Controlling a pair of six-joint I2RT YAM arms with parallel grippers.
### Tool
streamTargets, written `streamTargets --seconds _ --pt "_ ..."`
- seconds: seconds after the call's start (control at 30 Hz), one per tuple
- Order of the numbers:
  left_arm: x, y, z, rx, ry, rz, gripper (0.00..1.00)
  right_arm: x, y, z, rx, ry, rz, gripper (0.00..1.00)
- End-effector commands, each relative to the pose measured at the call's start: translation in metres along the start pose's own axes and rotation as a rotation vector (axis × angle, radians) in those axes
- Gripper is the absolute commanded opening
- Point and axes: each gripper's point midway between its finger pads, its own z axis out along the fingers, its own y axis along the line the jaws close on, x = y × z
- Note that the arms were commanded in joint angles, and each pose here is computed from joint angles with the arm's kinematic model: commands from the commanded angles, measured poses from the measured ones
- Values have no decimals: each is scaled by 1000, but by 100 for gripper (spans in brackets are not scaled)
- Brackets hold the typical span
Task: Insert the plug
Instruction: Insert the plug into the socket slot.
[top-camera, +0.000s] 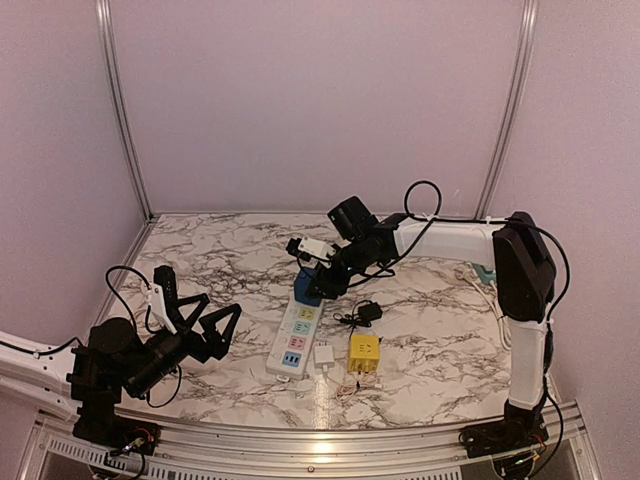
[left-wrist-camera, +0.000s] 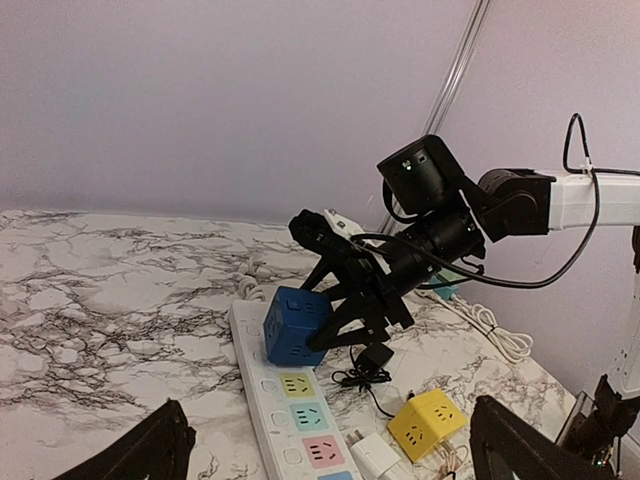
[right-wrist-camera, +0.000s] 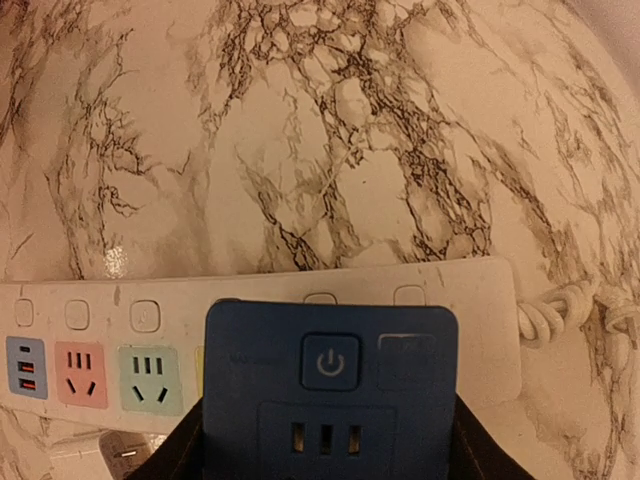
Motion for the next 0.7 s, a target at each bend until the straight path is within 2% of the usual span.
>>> streamTargets --seconds 0.0,0.47,0.67 --pt "-1 6 -1 -17 -17 -9 99 18 -23 6 93 71 37 0" --pt "0 8 -3 -14 -21 -11 99 10 -25 -7 103 78 -9 0" --pt "-1 7 -3 -11 -24 -14 99 -4 -25 -14 72 27 14 0"
